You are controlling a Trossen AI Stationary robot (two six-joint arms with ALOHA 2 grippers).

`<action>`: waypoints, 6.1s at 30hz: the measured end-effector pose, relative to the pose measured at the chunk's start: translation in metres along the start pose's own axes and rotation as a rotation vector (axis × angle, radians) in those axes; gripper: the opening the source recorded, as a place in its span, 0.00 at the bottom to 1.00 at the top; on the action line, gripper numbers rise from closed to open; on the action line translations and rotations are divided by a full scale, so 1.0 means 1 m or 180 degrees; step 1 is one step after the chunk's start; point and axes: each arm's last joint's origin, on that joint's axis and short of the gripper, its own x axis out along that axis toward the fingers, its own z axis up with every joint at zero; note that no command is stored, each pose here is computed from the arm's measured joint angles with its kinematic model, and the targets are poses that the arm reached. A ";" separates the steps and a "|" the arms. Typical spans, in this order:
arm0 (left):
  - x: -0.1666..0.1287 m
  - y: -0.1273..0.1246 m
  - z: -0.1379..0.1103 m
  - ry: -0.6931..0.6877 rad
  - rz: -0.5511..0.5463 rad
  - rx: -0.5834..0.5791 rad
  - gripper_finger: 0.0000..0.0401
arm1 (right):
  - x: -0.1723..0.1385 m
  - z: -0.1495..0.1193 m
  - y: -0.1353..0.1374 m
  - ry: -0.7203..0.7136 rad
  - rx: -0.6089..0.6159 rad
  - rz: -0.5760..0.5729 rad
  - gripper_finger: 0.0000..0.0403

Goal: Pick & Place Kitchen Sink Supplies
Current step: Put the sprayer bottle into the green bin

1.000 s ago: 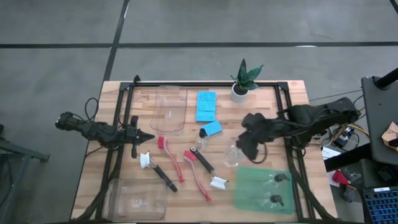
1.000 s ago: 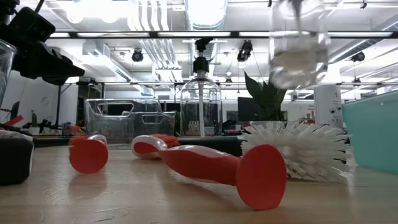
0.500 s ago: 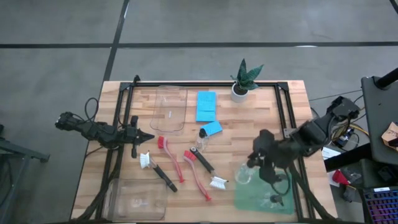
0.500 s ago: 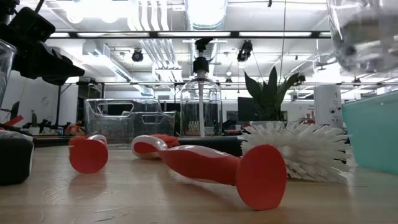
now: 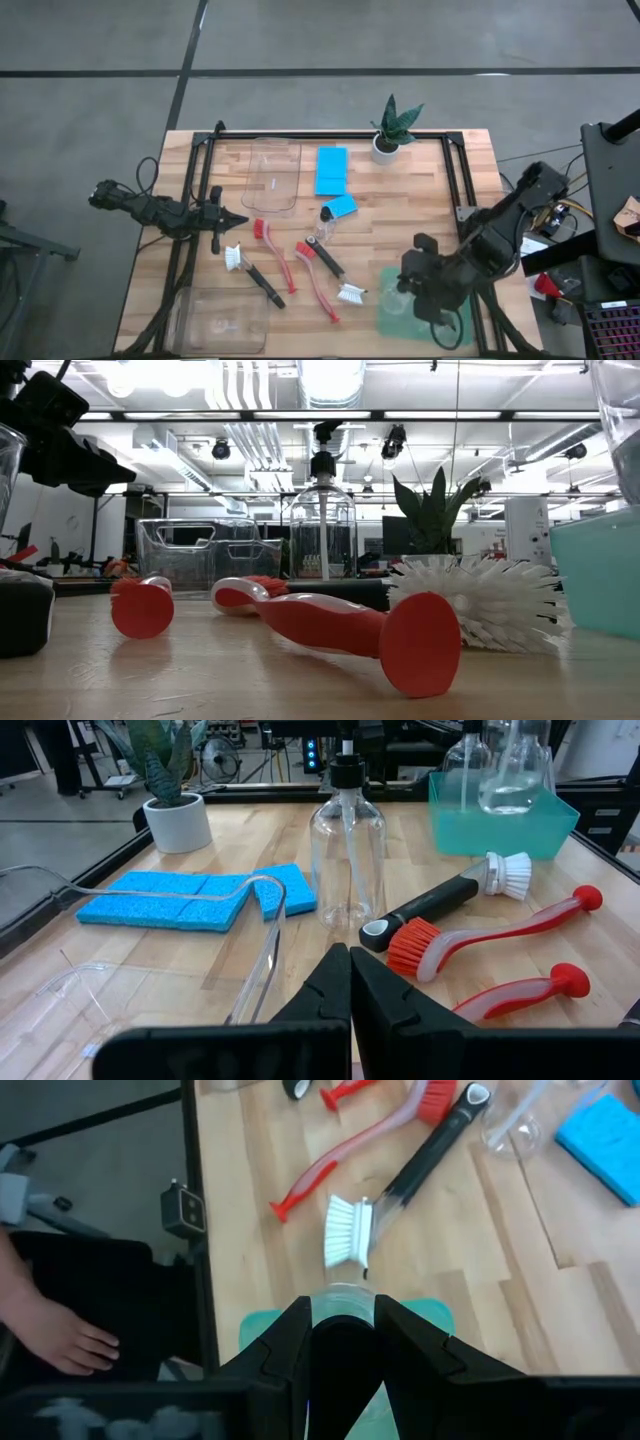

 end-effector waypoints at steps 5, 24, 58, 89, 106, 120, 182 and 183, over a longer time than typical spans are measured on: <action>0.000 0.000 0.000 0.0000 -0.0001 0.0000 0.00 | 0.007 -0.006 0.008 0.0020 0.0012 -0.0042 0.23; 0.000 0.000 0.000 -0.0001 -0.0001 0.0000 0.00 | 0.045 -0.026 0.034 0.0228 -0.0175 -0.0213 0.23; 0.000 0.000 0.000 0.0000 0.0000 0.0000 0.00 | 0.041 -0.019 0.034 0.0154 0.0168 -0.0067 0.31; 0.000 0.000 0.000 0.0000 -0.0001 0.0000 0.00 | 0.072 0.130 -0.107 -0.1056 0.0684 -0.0655 0.60; 0.000 0.000 0.000 0.0001 -0.0002 0.0001 0.00 | 0.108 0.146 -0.124 -0.1048 0.0646 -0.0730 0.61; 0.000 0.000 0.000 0.0003 0.0000 0.0002 0.00 | 0.128 0.144 -0.124 -0.0926 0.0642 -0.0779 0.57; 0.000 0.000 0.000 0.0005 0.0000 0.0003 0.00 | -0.072 0.033 -0.072 -0.0724 0.0132 0.0216 0.21; 0.000 0.000 0.000 0.0006 0.0000 0.0003 0.00 | -0.071 0.030 -0.068 -0.0717 0.0119 0.0197 0.22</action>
